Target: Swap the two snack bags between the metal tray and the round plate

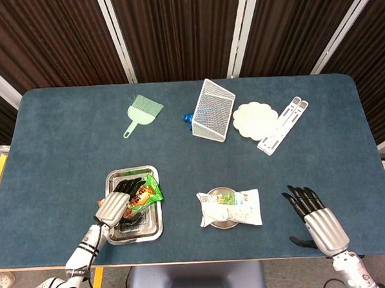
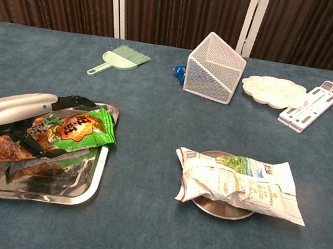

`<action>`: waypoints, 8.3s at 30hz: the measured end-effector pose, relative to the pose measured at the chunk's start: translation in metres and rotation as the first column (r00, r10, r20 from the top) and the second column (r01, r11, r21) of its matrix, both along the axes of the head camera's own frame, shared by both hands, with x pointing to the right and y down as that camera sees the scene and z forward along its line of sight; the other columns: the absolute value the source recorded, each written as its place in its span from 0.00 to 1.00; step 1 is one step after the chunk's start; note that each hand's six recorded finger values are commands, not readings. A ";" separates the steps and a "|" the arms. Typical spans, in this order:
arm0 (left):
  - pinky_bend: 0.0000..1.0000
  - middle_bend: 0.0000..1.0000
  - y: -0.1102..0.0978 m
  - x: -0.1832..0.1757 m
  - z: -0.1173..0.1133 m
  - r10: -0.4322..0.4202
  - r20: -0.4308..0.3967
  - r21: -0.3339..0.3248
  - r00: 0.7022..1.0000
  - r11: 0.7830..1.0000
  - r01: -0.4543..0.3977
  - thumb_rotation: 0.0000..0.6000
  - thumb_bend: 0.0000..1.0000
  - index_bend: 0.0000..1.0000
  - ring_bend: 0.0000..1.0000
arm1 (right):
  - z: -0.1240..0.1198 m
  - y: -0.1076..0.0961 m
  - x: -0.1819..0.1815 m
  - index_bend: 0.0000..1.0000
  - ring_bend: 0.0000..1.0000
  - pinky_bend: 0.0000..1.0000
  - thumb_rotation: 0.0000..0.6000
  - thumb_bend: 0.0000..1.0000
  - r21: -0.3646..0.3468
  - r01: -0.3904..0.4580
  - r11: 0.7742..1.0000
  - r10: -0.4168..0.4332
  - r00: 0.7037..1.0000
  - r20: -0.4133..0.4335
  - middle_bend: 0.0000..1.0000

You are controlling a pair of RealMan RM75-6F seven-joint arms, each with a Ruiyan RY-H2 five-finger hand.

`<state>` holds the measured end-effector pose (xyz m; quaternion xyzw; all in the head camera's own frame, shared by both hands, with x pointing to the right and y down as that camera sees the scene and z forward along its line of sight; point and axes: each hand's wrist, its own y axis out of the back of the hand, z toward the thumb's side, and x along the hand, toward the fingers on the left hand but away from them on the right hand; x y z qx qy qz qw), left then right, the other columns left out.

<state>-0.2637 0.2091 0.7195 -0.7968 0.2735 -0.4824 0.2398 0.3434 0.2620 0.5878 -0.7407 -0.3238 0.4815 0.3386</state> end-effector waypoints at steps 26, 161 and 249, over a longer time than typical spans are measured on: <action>0.82 0.79 -0.059 0.011 0.016 -0.133 0.018 0.213 0.991 0.969 0.126 1.00 0.39 0.53 0.79 | 0.004 -0.007 0.010 0.00 0.00 0.00 1.00 0.11 -0.039 -0.033 0.999 0.032 0.999 -0.031 0.00; 0.05 0.00 0.028 -0.182 -0.098 -0.236 0.178 0.351 0.955 0.922 0.162 1.00 0.36 0.00 0.00 | 0.052 -0.078 -0.228 0.00 0.00 0.00 1.00 0.10 -0.161 0.213 0.964 -0.179 0.963 0.203 0.00; 0.05 0.00 0.031 -0.182 -0.094 -0.211 0.206 0.299 0.956 0.943 0.144 1.00 0.36 0.00 0.00 | 0.092 -0.127 -0.200 0.00 0.00 0.02 1.00 0.14 -0.345 0.142 0.928 -0.158 0.987 -0.016 0.00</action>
